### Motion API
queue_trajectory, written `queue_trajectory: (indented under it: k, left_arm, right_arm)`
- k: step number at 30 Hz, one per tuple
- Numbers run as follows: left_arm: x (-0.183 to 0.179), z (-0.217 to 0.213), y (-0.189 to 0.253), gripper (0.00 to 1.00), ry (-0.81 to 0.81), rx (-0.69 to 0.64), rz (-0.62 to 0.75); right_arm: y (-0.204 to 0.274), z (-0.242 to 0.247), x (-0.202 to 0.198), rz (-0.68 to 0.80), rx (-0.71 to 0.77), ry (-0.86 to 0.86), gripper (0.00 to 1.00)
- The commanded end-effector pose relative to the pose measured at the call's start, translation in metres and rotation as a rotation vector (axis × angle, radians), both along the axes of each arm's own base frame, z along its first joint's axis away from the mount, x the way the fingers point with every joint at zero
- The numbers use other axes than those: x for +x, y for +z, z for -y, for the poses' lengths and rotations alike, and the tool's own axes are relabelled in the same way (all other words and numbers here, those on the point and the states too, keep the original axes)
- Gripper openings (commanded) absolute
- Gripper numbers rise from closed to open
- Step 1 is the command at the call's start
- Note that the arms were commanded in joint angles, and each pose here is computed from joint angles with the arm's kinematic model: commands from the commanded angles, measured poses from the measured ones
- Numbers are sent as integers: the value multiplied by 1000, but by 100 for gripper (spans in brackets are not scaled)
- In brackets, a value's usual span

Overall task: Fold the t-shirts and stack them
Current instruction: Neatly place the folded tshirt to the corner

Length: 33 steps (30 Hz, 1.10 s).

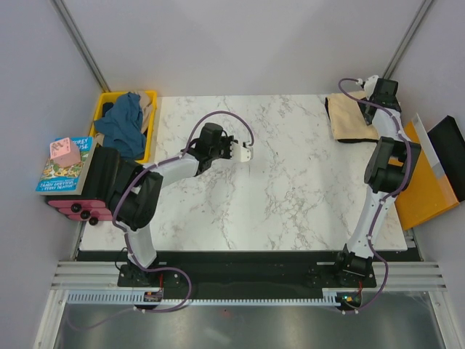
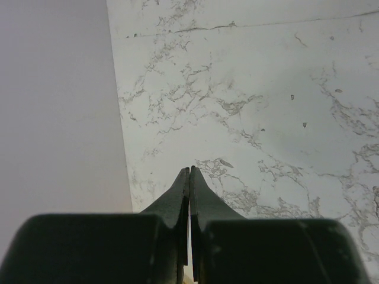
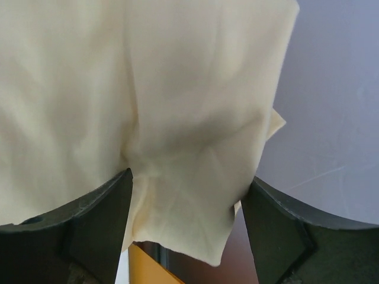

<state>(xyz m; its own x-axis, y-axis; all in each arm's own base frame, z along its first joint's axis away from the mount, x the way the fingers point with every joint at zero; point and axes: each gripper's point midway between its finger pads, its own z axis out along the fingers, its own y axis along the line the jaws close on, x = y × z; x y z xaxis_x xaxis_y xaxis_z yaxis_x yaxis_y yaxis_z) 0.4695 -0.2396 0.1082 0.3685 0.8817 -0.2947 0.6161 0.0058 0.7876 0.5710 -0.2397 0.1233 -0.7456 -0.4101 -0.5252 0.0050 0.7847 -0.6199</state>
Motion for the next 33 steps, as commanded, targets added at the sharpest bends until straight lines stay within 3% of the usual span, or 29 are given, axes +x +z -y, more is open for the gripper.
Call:
queue_trajectory:
  k: [1, 8, 10, 12, 13, 14, 16, 18, 19, 20, 22, 23, 24, 25, 27, 28, 32, 33]
  left_arm:
    - [-5, -6, 28, 2, 14, -24, 47]
    - [-5, -5, 29, 2, 19, -36, 43]
    - [-5, -4, 30, 2, 17, -39, 44]
    - [-4, -4, 32, 2, 17, -40, 49]
    - [-4, -4, 32, 2, 18, -37, 49]
    - [-4, -4, 34, 2, 19, -39, 53]
    - [-5, -6, 34, 2, 19, -36, 52]
    - [-5, -7, 38, 2, 26, -63, 38]
    - [-5, -8, 39, 2, 52, -106, 2]
    - [-2, -12, 48, 2, 79, -135, -35]
    - [-8, -9, 51, 2, 126, -252, -185]
    - [1, -11, 75, 2, 149, -321, -201]
    - [-10, -10, 71, 2, 147, -356, -307]
    - [-12, -13, 76, 2, 186, -420, -369]
    - [-20, -11, 90, 27, 182, -488, -441]
    - [-26, -13, 103, 99, 193, -540, -463]
    - [-29, -42, 133, 100, 285, -710, -523]
    - [-30, -47, 142, 100, 315, -768, -548]
  right_arm:
    - [60, 14, 1, 188, -74, -145, 80]
    - [132, 5, -5, 368, -137, -200, 85]
    - [146, -11, 2, 391, -116, -142, 86]
    - [143, -38, 12, 362, -44, -25, 80]
    - [136, -52, 15, 335, 4, 43, 72]
    - [119, -64, 12, 256, 46, 95, 41]
    - [91, -93, 16, 186, 145, 198, 0]
    - [53, -110, 4, 67, 268, 213, 0]
    - [40, -139, 2, 25, 400, 326, 0]
    - [23, -149, -14, -65, 464, 335, 0]
    - [12, -160, -24, -81, 538, 273, 0]
    - [17, -150, -21, -38, 503, 224, 0]
    - [18, -148, -37, -5, 495, 121, 0]
    - [29, -142, -40, 40, 464, 76, 21]
    - [63, -122, -57, 136, 382, -39, 53]
    - [73, -121, -63, 164, 387, -66, 98]
    - [131, -137, -101, 265, 405, -35, 98]
    - [125, -144, -111, 253, 433, -18, 98]
